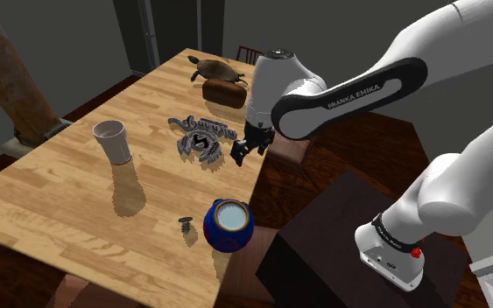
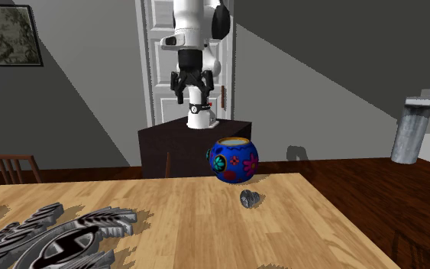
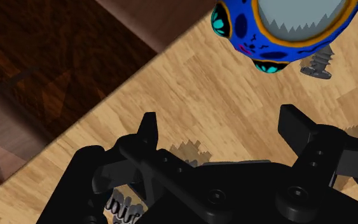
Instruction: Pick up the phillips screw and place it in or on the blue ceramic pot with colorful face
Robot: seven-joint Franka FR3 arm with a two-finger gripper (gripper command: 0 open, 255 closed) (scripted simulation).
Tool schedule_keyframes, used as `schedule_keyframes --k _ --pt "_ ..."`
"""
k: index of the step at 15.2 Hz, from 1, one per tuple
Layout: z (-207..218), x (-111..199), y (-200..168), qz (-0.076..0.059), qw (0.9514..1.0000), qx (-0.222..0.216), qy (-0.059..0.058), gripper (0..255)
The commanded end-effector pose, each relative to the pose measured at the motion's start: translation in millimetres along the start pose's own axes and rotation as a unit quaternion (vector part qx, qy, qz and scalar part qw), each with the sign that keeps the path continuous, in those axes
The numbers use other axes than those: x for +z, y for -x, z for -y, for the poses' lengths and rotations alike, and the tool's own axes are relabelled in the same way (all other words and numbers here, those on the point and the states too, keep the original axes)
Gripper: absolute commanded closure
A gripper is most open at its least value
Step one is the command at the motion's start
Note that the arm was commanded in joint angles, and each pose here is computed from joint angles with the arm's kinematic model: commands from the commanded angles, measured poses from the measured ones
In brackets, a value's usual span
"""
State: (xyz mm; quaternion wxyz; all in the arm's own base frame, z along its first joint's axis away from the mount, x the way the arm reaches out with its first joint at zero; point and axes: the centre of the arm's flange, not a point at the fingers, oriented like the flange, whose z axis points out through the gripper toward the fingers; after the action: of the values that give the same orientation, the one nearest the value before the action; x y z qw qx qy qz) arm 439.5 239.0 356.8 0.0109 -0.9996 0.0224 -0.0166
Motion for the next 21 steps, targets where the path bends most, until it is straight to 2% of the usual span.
schedule_keyframes --k 1,21 --pt "20.5 20.8 -4.4 0.002 1.0000 -0.003 0.000 0" --pt "205.4 208.3 -46.3 0.023 0.9992 -0.033 0.007 0"
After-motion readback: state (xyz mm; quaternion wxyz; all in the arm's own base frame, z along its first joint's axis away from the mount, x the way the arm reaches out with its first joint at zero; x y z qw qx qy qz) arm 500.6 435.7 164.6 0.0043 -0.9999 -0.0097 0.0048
